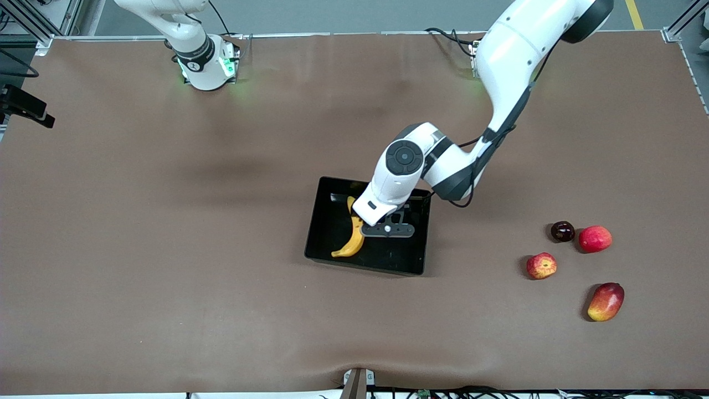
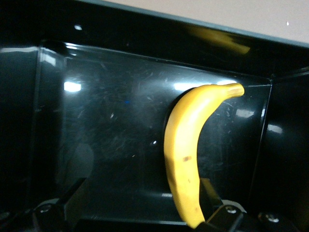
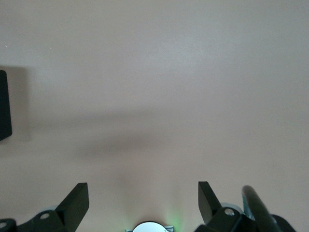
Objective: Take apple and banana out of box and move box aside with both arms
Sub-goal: 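Move the left gripper back into the tray to the yellow banana, then grasp the banana with the left gripper while the right gripper reaches the tray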
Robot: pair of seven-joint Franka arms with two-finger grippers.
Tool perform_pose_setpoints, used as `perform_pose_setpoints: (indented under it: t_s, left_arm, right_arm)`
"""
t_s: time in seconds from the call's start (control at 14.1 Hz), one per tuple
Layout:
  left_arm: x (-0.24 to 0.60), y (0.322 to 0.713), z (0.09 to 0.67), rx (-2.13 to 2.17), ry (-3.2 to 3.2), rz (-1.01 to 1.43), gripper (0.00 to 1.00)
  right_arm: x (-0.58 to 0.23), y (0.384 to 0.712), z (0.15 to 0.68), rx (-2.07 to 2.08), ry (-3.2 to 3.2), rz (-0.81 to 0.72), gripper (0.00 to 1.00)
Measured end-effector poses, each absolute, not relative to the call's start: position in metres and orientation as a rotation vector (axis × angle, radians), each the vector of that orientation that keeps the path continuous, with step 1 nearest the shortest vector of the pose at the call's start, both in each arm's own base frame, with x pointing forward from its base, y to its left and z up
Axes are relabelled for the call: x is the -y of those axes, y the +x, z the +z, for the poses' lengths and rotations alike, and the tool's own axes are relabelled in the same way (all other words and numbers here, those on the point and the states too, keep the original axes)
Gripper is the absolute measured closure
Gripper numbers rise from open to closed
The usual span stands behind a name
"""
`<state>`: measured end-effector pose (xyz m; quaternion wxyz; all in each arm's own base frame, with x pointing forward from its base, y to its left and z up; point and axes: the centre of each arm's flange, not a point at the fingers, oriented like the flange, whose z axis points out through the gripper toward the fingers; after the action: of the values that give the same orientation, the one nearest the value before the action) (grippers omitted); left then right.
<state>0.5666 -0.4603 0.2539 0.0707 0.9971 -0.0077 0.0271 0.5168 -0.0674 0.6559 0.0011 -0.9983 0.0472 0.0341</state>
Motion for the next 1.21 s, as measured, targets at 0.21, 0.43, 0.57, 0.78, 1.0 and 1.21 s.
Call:
perform_pose_setpoints:
  t_s: [0.21, 0.43, 0.57, 0.78, 1.0, 1.21]
  left_arm:
    - [0.471, 0.563, 0.216, 0.051, 2.997, 0.112, 0.0]
    - [0.49, 0.554, 0.191, 0.093, 2.998, 0.148, 0.0]
    - [0.496, 0.552, 0.186, 0.103, 2.99, 0.153, 0.0]
    - [0.499, 0.551, 0.18, 0.111, 2.979, 0.162, 0.16]
    - [0.504, 0.546, 0.175, 0.144, 2.975, 0.168, 0.51]
    - [0.502, 0.554, 0.181, 0.208, 2.964, 0.205, 0.64]
  right_arm:
    - [0.066, 0.522, 0.654, -0.144, -3.136, 0.095, 0.0]
    - [0.069, 0.538, 0.637, -0.148, -3.139, 0.088, 0.0]
    - [0.074, 0.553, 0.624, -0.156, -3.144, 0.059, 0.0]
    - [0.09, 0.564, 0.611, -0.196, -3.143, 0.043, 0.0]
    - [0.099, 0.588, 0.56, -0.203, -3.115, 0.132, 0.0]
    - [0.093, 0.61, 0.507, -0.197, -3.064, 0.229, 0.0]
